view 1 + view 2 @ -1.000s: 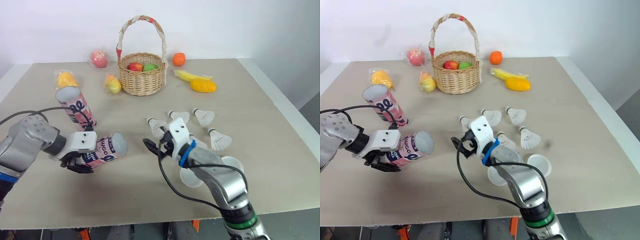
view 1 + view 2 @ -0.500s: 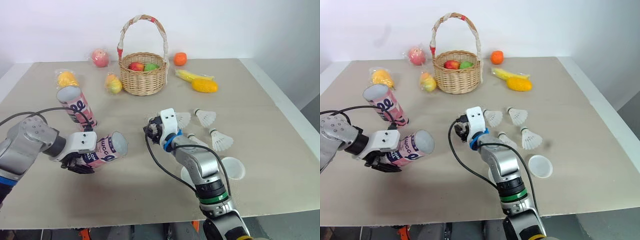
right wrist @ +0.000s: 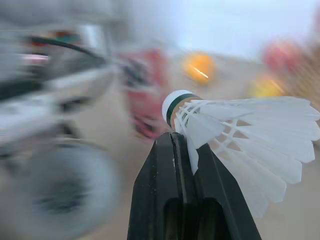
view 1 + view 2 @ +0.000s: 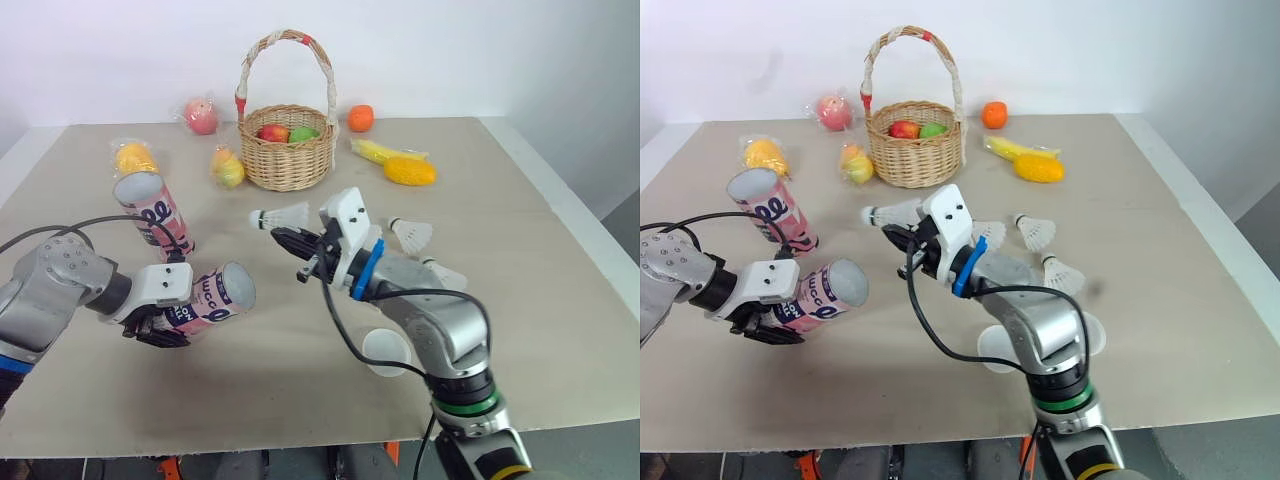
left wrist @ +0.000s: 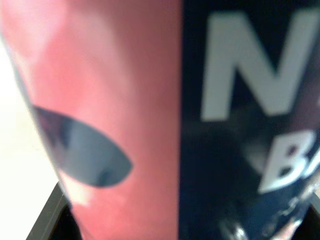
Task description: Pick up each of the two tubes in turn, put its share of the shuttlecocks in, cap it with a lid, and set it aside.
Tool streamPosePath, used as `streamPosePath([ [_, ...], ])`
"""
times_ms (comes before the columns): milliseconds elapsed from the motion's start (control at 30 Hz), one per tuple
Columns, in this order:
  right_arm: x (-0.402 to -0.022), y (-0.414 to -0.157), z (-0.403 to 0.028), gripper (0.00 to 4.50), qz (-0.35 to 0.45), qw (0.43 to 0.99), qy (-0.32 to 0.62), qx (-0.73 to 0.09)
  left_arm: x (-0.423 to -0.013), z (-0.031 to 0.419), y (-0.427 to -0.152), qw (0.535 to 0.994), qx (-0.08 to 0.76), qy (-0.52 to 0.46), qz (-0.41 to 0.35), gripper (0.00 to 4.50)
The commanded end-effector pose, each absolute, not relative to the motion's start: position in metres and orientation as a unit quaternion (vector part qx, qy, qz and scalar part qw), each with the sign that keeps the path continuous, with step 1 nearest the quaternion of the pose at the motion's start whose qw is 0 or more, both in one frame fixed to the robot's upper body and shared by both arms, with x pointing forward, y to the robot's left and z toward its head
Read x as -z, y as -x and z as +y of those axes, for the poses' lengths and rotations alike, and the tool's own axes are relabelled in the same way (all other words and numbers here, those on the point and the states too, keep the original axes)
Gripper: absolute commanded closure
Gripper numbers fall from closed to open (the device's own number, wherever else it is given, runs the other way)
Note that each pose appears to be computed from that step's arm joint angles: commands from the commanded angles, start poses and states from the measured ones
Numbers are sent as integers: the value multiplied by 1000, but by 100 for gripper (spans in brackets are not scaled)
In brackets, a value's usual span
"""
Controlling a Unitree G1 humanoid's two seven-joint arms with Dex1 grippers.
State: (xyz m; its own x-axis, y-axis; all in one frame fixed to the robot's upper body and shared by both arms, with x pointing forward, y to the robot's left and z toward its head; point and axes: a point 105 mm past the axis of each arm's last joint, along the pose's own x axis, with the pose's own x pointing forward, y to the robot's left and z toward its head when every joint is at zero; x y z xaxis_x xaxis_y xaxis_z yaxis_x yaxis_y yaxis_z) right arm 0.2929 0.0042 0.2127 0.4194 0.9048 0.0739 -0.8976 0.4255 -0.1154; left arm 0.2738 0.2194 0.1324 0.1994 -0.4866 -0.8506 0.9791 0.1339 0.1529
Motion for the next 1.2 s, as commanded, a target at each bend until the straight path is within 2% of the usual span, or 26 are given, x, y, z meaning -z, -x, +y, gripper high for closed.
streamPosePath([
  [33, -201, -268, 7, 448, -62, 775, 95, -622, -126, 213, -269, 668, 554, -370, 332, 160],
  [200, -183, -261, 22, 448, -43, 740, 125, -659, -128, 214, -269, 670, 551, -371, 331, 160],
  [367, -186, -258, 37, 448, -46, 735, 92, -671, -128, 213, -268, 672, 550, -370, 331, 160],
  [467, -196, -257, 37, 350, -58, 742, 58, -665, -128, 211, -267, 672, 551, -369, 329, 160],
  [700, -206, -253, -10, 40, -90, 799, 5, -594, -128, 212, -267, 671, 552, -369, 330, 160],
  [733, -208, -253, -15, 18, -96, 806, -1, -584, -128, 212, -267, 671, 552, -369, 330, 160],
  [833, -218, -244, -42, 18, -117, 842, -55, -524, -127, 211, -267, 671, 553, -367, 330, 160],
  [1200, -153, -214, -93, 18, -8, 911, -33, -410, -126, 209, -270, 670, 556, -367, 328, 160],
])
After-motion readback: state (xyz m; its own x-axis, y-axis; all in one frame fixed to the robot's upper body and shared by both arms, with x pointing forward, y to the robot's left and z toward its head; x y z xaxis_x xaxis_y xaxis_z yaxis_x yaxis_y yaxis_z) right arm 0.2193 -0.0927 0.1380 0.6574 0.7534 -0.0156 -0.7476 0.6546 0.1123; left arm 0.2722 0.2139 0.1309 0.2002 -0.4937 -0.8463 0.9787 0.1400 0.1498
